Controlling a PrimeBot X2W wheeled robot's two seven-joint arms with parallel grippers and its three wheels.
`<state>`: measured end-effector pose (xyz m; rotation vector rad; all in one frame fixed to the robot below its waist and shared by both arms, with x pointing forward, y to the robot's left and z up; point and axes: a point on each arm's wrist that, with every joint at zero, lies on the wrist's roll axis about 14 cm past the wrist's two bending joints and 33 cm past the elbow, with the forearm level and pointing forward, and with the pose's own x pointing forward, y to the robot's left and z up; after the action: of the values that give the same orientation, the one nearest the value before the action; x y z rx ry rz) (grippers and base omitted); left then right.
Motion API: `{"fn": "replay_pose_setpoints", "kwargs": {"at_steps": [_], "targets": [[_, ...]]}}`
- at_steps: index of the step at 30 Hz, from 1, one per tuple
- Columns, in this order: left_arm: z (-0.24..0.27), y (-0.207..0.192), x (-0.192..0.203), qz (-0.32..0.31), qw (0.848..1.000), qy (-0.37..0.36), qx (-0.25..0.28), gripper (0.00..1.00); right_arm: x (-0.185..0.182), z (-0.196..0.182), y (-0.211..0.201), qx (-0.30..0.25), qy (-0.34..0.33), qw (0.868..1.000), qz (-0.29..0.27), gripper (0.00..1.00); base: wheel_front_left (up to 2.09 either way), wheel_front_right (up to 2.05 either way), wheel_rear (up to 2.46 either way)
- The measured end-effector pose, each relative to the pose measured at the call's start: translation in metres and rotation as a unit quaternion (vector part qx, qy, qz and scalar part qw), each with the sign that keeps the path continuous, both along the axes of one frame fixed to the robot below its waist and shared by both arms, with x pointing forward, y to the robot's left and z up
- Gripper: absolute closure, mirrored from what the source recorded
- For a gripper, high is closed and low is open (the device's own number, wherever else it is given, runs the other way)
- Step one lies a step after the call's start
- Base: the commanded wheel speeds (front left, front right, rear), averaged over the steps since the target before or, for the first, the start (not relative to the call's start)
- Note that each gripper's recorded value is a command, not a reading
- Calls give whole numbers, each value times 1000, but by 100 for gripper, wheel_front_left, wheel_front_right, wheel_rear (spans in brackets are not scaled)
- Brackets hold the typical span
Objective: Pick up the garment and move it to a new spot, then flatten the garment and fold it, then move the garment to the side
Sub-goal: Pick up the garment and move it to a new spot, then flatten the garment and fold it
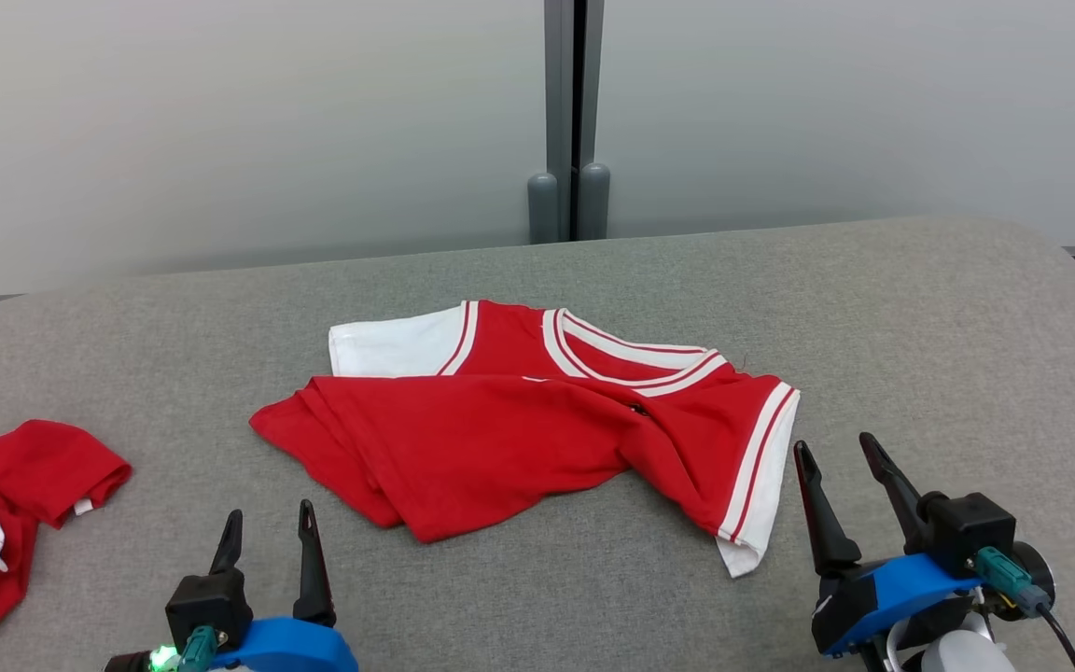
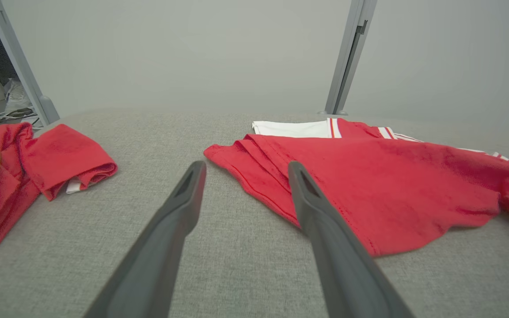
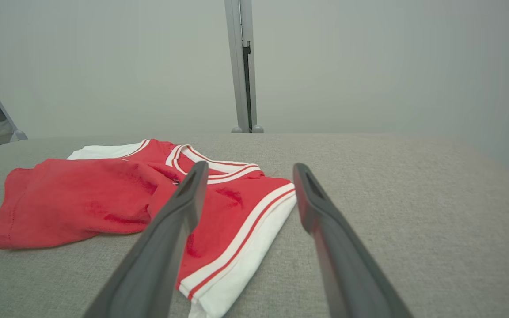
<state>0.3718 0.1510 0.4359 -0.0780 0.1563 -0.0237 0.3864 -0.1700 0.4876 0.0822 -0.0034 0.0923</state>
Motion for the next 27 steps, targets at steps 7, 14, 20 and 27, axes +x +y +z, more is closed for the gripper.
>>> {"fn": "replay_pose_setpoints", "kwargs": {"at_steps": [7, 14, 20, 27], "targets": [[-9, 1, -6, -5, 1000, 12, -3, 0, 0, -8, 4, -3, 11, 1000, 6, 0, 0, 0, 0], [-38, -55, -5, -94, 992, 64, -48, 0, 1, -23, -5, -6, 34, 999, -4, 0, 0, 0, 0], [-60, -86, 2, -134, 983, 103, -65, 0, 5, -35, -23, -14, 52, 998, -23, 0, 0, 0, 0], [-82, -93, 17, -126, 981, 135, -58, 0, 10, -41, -38, -17, 61, 997, -42, 0, 0, 0, 0]]}}
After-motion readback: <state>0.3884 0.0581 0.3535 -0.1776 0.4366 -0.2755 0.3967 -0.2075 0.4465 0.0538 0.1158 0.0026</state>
